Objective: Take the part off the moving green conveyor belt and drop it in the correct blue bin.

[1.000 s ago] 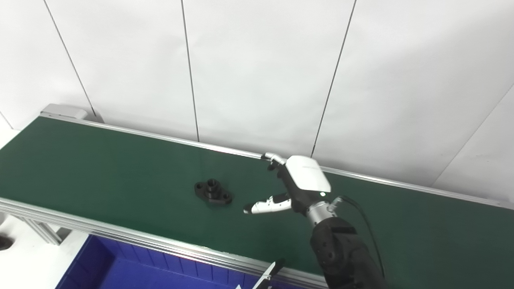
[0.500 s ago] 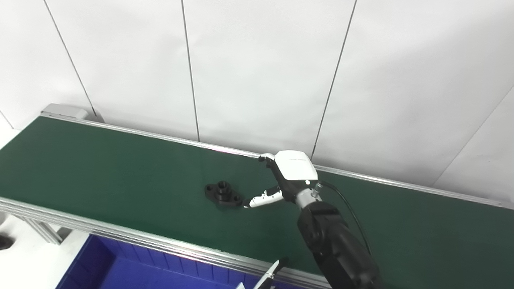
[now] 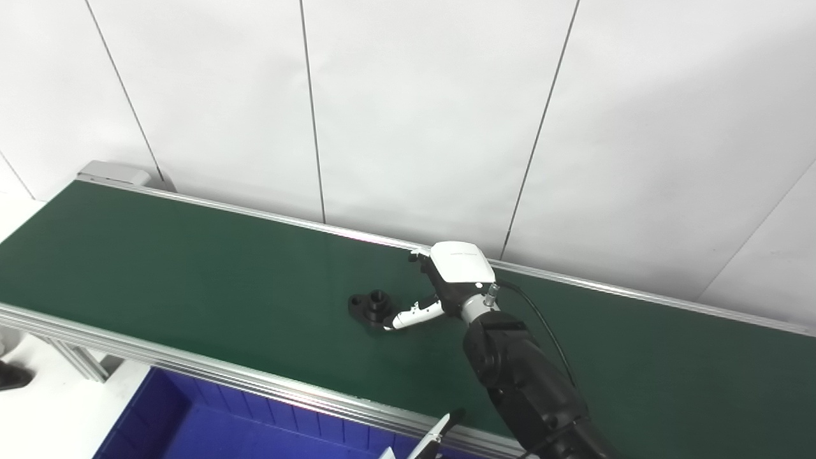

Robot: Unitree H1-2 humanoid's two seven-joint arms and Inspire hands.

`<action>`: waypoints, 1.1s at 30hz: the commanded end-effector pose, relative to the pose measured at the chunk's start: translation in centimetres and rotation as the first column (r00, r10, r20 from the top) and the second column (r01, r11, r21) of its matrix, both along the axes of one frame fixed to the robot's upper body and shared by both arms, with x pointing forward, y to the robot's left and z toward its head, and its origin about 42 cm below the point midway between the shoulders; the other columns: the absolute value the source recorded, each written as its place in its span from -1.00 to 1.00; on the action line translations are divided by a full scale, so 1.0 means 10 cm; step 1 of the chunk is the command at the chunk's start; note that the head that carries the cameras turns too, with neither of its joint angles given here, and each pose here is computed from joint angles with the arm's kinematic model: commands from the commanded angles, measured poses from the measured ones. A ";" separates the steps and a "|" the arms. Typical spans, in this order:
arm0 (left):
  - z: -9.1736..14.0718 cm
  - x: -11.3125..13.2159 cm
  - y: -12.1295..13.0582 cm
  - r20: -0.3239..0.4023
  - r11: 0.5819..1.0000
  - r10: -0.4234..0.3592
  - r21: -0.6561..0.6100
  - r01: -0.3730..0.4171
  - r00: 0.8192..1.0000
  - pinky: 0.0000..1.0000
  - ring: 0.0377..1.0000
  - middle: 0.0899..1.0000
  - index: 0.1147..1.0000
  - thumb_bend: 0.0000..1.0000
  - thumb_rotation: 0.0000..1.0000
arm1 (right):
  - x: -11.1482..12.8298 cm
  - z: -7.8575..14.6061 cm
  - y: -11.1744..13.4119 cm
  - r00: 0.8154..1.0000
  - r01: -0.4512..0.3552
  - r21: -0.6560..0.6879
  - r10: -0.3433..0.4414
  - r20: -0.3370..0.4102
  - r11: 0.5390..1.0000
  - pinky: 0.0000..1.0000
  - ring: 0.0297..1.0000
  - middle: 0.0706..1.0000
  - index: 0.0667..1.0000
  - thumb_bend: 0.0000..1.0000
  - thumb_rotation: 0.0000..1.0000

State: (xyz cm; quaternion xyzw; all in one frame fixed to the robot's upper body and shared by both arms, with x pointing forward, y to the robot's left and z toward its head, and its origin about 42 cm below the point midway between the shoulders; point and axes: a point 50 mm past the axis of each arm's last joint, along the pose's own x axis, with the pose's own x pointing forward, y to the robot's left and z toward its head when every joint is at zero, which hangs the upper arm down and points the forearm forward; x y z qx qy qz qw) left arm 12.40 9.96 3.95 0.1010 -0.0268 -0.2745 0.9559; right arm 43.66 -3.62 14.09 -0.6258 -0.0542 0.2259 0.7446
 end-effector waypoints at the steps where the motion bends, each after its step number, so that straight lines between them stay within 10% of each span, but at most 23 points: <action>1: 0.40 -0.34 -0.82 0.008 0.977 -0.053 -0.209 0.053 0.999 0.61 1.00 1.00 1.00 0.85 0.72 | 0.11 0.33 0.22 0.999 -0.018 0.028 0.017 0.040 0.999 0.11 0.35 0.52 0.64 0.95 0.21; 11: 0.48 -0.43 -0.87 0.036 0.977 -0.047 -0.208 0.053 0.998 0.52 1.00 1.00 1.00 0.79 0.76 | 0.05 0.09 0.26 0.998 0.007 -0.040 -0.009 -0.064 0.999 -0.06 0.20 0.40 0.58 0.91 0.25; 18: 0.53 -0.48 -0.88 0.034 0.976 -0.046 -0.211 0.052 0.998 0.42 0.97 1.00 1.00 0.76 0.73 | -0.06 -0.14 0.30 0.999 0.000 -0.097 -0.003 -0.034 0.995 -0.54 -0.40 -0.23 0.19 0.62 0.13; 25: 0.56 -0.50 -0.86 0.013 0.981 -0.056 -0.187 0.058 0.998 0.35 0.95 1.00 1.00 0.82 0.76 | -0.23 -0.44 0.28 0.999 -0.002 -0.109 0.006 0.041 0.994 -0.70 -0.57 -0.29 -0.05 0.05 -0.92; 33: 0.54 -0.47 -0.84 0.020 0.986 -0.045 -0.158 0.047 0.999 0.47 0.90 1.00 1.00 0.71 0.73 | -0.30 -0.51 0.24 0.997 -0.015 -0.134 0.025 0.071 0.991 -0.78 -0.67 -0.30 -0.06 0.04 -1.00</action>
